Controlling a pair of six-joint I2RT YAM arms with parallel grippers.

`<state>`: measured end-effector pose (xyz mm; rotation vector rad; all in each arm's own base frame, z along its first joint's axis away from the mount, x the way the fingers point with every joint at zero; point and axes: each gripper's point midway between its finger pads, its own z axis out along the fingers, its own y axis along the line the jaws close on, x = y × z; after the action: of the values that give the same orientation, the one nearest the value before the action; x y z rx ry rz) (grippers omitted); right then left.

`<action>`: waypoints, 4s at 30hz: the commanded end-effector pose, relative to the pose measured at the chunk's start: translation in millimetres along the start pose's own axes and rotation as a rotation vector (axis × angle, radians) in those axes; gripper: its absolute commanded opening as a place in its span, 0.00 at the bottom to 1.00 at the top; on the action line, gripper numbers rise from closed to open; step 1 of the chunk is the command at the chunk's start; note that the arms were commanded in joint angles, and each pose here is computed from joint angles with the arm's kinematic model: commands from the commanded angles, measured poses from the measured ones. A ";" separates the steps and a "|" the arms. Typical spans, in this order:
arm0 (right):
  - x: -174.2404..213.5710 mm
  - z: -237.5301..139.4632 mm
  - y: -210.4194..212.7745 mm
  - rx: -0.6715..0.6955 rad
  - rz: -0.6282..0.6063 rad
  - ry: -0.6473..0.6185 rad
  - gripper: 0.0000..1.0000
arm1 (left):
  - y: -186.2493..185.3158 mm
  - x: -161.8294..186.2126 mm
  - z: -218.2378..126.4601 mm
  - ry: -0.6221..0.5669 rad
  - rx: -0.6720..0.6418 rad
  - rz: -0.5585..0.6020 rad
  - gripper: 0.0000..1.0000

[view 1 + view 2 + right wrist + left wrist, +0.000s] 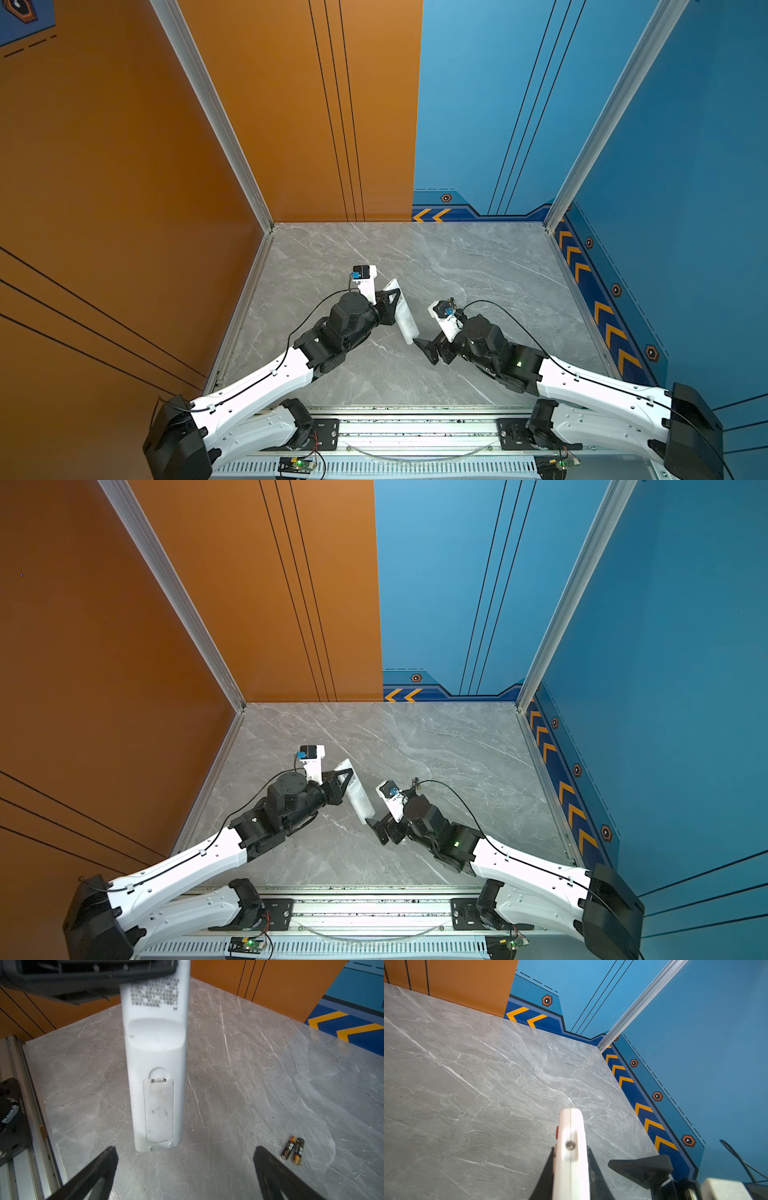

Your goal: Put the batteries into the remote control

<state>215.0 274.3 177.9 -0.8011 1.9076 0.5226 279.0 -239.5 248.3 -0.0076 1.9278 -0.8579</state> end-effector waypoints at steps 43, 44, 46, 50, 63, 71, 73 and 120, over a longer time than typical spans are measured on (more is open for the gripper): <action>-25.6 -45.4 65.5 -0.269 -0.423 -0.089 0.75 | -19.2 20.7 -29.1 0.329 0.299 -0.036 0.00; -24.2 -45.3 69.4 -0.289 -0.432 -0.085 0.76 | -19.6 21.2 -29.6 0.336 0.302 -0.031 0.00; -20.0 -46.1 78.9 -0.335 -0.470 -0.078 0.77 | -22.7 22.2 -31.4 0.347 0.315 -0.021 0.00; -14.1 -48.1 90.8 -0.389 -0.531 -0.075 0.80 | -25.9 23.6 -34.6 0.363 0.328 -0.005 0.00; -12.7 -35.2 109.5 -0.444 -0.596 -0.025 0.75 | -33.9 30.7 -39.0 0.406 0.373 0.017 0.00; -11.9 -28.2 116.3 -0.442 -0.622 -0.011 0.73 | -36.7 31.9 -39.3 0.415 0.384 0.018 0.00; -12.5 -26.9 117.0 -0.440 -0.623 -0.015 0.73 | -37.9 32.6 -39.3 0.420 0.388 0.018 0.00; 19.1 -14.7 119.3 -0.446 -0.643 0.091 0.65 | -49.9 36.0 -39.2 0.427 0.430 0.043 0.00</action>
<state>122.1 343.6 182.8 -1.6116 1.4539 0.4900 217.0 -259.4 231.0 0.4531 2.1734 -1.2539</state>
